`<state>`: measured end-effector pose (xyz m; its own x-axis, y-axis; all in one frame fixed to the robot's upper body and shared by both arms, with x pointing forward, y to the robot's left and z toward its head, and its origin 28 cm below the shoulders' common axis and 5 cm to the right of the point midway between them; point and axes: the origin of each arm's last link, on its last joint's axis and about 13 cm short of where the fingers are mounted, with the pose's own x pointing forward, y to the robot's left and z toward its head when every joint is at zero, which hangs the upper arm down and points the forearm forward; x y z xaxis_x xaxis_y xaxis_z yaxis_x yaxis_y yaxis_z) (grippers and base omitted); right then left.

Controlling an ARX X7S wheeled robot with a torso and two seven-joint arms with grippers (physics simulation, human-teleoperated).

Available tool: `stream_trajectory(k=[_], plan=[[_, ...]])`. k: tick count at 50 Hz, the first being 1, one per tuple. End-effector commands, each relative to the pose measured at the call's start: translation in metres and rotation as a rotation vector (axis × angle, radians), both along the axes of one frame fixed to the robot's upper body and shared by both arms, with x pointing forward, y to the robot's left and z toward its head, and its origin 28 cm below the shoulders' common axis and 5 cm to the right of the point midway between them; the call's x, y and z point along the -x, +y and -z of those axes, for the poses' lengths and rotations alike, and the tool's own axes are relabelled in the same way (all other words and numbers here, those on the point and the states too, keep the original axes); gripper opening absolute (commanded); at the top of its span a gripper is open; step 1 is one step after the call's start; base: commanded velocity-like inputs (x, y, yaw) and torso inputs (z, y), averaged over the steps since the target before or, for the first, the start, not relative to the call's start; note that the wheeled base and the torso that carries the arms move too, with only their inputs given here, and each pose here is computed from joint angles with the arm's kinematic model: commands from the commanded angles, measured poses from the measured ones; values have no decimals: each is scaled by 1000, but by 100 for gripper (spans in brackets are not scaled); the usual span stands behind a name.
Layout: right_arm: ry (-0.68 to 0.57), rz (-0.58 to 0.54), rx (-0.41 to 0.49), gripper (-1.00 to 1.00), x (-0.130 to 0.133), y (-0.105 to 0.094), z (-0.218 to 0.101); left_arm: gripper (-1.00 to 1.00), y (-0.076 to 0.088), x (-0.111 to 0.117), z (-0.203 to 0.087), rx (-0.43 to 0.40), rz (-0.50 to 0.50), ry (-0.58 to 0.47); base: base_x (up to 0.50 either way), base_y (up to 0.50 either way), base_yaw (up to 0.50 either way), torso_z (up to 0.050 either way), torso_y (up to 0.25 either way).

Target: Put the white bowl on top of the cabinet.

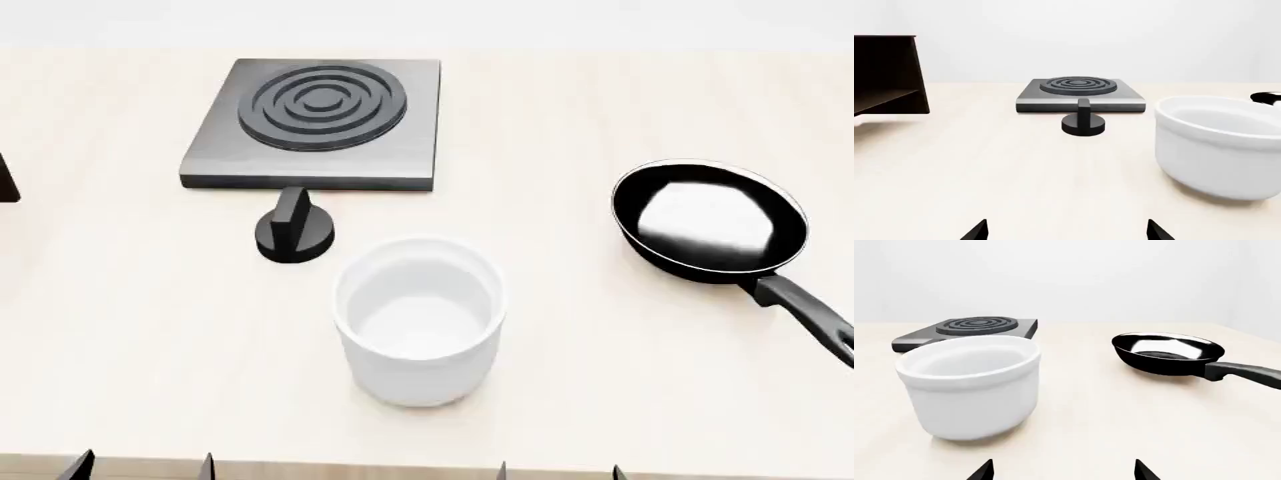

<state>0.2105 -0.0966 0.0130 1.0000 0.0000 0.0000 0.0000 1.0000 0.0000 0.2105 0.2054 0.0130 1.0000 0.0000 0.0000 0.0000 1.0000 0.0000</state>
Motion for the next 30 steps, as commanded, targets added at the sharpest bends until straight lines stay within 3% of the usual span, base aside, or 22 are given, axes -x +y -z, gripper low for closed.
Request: stream_trajectory(k=[1, 15, 18, 19, 21, 30], plan=[[8, -4, 2, 100, 0, 0, 0, 100, -1, 1, 0, -9, 2, 6, 0, 0, 0, 0, 0], [0, 36, 13, 100, 0, 0, -11, 100, 0, 3, -4, -1, -9, -10, 0, 0, 0, 0, 0], [-27, 61, 58, 100, -4, -1, -28, 100, 0, 3, -7, -30, -12, -46, 0, 0, 0, 0, 0], [-31, 51, 24, 100, -4, -1, -37, 100, 0, 2, -10, -20, -14, -42, 0, 0, 0, 0, 0], [-34, 51, 43, 100, -5, -1, -45, 100, 1, -1, -18, 21, -29, -23, 0, 0, 0, 0, 0], [-82, 80, 19, 100, -18, -11, -108, 100, 10, -13, -72, 36, -65, -130, 0, 0, 0, 0, 0]])
